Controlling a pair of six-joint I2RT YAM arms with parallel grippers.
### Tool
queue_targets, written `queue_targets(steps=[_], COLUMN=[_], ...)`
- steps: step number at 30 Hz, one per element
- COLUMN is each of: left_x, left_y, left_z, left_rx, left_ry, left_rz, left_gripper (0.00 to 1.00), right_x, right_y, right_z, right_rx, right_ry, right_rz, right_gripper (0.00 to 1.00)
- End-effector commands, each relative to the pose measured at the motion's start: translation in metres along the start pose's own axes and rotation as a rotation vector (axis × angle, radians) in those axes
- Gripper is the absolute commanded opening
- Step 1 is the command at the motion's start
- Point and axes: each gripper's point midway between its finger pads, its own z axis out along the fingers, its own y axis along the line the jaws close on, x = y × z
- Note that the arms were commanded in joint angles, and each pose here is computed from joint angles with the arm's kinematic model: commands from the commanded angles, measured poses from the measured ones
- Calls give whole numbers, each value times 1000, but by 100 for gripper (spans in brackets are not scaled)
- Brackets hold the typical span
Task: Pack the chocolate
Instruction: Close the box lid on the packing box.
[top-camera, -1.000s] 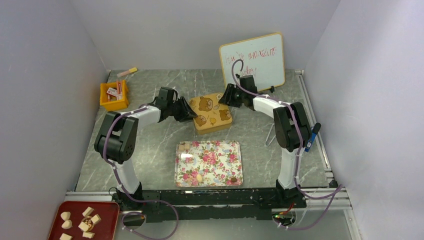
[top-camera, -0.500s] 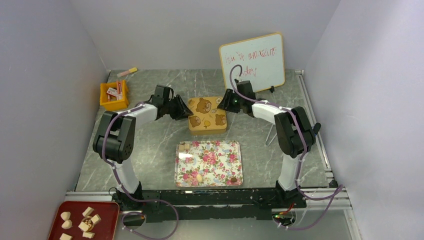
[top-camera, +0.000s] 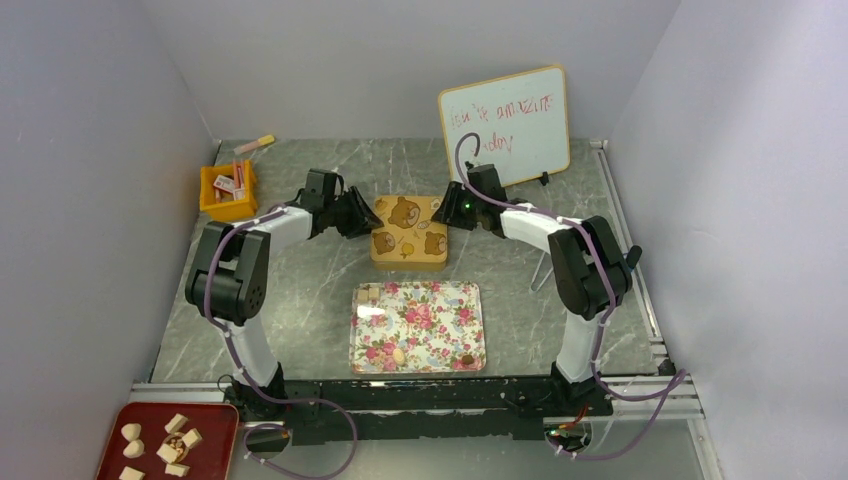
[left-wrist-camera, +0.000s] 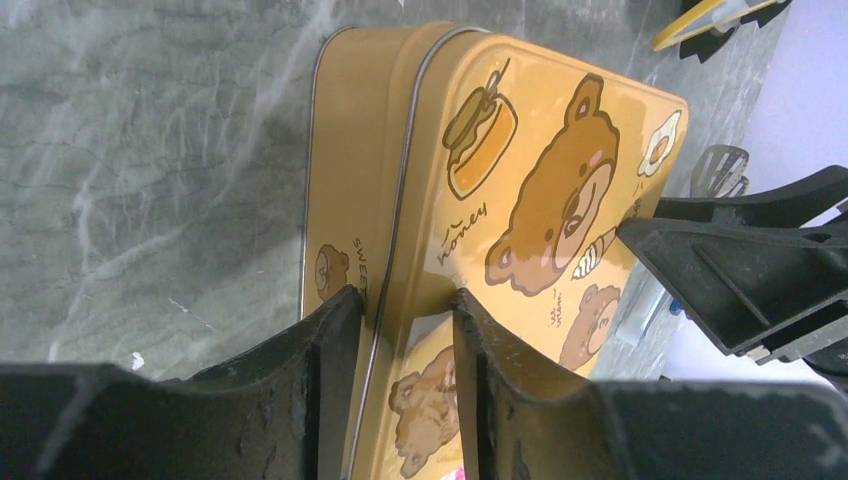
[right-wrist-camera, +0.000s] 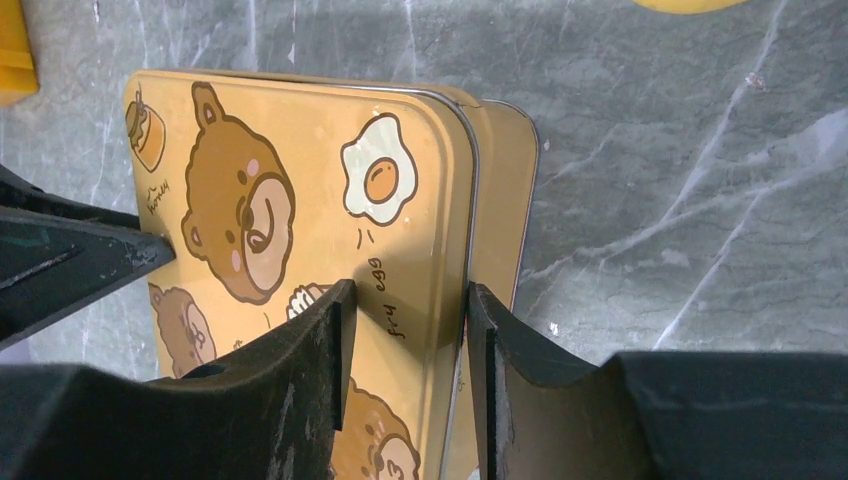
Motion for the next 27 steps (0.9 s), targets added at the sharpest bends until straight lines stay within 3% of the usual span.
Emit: queue_targets(steps=[1,12,27], left_x=[18,7,-5], left_y=[51,48,42], left_z=[14,12,11], left_rx=[-174,-162,-144], left_ry=[39,5,-29], left_rz=[0,2,1], left_gripper=[44,51,53], right_x=[143,108,51], right_y=[-33,-32,-39], right_z=[-10,-5,2], right_rx=[141,152,151], right_ry=[470,393,277], right_rz=[11,-27,-59], right_gripper=[7,27,38])
